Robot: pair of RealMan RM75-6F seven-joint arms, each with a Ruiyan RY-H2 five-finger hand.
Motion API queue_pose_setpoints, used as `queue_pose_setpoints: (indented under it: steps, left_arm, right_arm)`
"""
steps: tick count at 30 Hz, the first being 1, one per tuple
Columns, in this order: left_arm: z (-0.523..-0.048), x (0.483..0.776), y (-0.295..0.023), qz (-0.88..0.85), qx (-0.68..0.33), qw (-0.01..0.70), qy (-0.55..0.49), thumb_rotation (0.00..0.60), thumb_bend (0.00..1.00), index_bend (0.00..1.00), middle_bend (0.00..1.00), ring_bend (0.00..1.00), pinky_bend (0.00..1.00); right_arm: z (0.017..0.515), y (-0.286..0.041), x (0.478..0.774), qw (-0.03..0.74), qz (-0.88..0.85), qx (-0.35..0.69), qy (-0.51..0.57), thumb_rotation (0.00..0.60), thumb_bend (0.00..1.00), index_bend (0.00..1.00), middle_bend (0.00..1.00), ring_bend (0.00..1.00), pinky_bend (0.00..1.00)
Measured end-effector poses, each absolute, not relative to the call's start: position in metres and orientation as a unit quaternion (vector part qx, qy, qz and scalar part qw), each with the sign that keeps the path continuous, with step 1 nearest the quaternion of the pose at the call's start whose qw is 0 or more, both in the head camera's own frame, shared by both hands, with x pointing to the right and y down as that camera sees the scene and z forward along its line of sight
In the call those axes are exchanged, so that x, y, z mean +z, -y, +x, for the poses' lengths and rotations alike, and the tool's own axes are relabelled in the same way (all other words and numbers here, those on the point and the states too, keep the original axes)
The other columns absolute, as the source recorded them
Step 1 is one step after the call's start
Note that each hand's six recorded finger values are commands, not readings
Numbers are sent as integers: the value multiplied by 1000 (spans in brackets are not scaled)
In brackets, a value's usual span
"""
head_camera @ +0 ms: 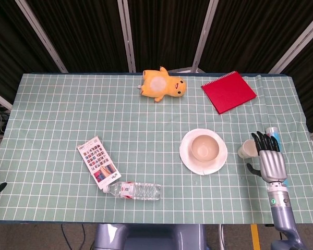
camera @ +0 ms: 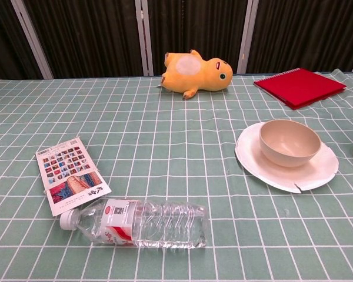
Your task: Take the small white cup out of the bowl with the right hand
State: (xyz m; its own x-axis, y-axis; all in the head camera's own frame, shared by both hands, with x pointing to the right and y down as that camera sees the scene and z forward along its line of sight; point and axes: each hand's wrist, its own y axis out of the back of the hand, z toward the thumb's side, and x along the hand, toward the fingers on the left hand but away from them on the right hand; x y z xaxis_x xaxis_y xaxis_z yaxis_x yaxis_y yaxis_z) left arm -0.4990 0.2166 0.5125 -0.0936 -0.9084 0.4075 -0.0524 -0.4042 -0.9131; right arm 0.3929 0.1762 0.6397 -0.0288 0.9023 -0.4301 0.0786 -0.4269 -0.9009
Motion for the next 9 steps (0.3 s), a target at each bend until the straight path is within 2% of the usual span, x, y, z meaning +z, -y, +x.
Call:
queue_pose_setpoints:
  steps: [9]
  left_arm:
    - [-502,515,-217,-572,-614,349,-416,600,0,0,0,0,0]
  right_arm:
    - [390,-197,606,401,-609,566,385,600,52,0,0,0,0]
